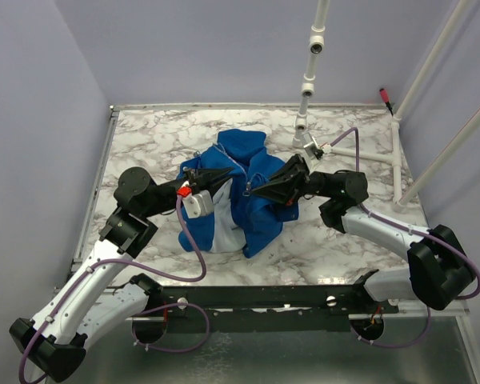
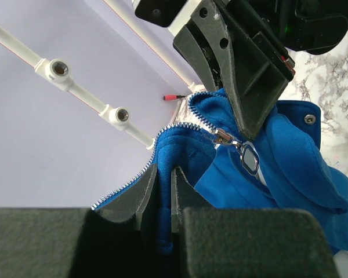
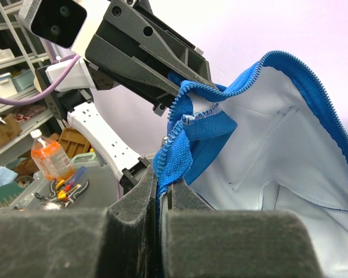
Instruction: Zip up the jacket
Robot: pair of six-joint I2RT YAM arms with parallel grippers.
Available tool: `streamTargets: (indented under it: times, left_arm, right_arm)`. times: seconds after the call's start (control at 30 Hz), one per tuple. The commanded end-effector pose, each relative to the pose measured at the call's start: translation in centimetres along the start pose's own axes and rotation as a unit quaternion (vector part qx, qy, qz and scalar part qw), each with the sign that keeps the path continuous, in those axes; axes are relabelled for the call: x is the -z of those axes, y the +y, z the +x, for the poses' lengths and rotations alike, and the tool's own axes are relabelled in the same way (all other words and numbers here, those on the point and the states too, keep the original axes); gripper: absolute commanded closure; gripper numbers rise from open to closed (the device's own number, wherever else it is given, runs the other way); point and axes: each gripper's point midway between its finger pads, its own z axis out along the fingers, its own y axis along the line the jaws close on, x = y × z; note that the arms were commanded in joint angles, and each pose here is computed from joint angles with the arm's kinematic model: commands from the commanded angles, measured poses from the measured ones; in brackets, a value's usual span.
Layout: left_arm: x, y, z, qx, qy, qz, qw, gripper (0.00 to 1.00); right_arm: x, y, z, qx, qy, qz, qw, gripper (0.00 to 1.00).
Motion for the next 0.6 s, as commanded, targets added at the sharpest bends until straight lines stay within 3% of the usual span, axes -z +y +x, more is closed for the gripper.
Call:
streamTargets:
  times: [0.0, 0.57]
  left_arm:
    - [-0.16, 0.37, -0.87, -0.019, -0.018, -0.004, 1.0, 1.0]
    - [-0.22, 0.15, -0.79, -0.024, -0.02, 0.002, 1.0, 1.0]
  right_arm:
    - [-0.83, 1.37, -1.97, 0.034, -0.019, -0.028, 0.999, 1.0]
    - [-0.98, 0.87, -2.04, 0.023, -0.023, -0.021, 0.999, 0.99]
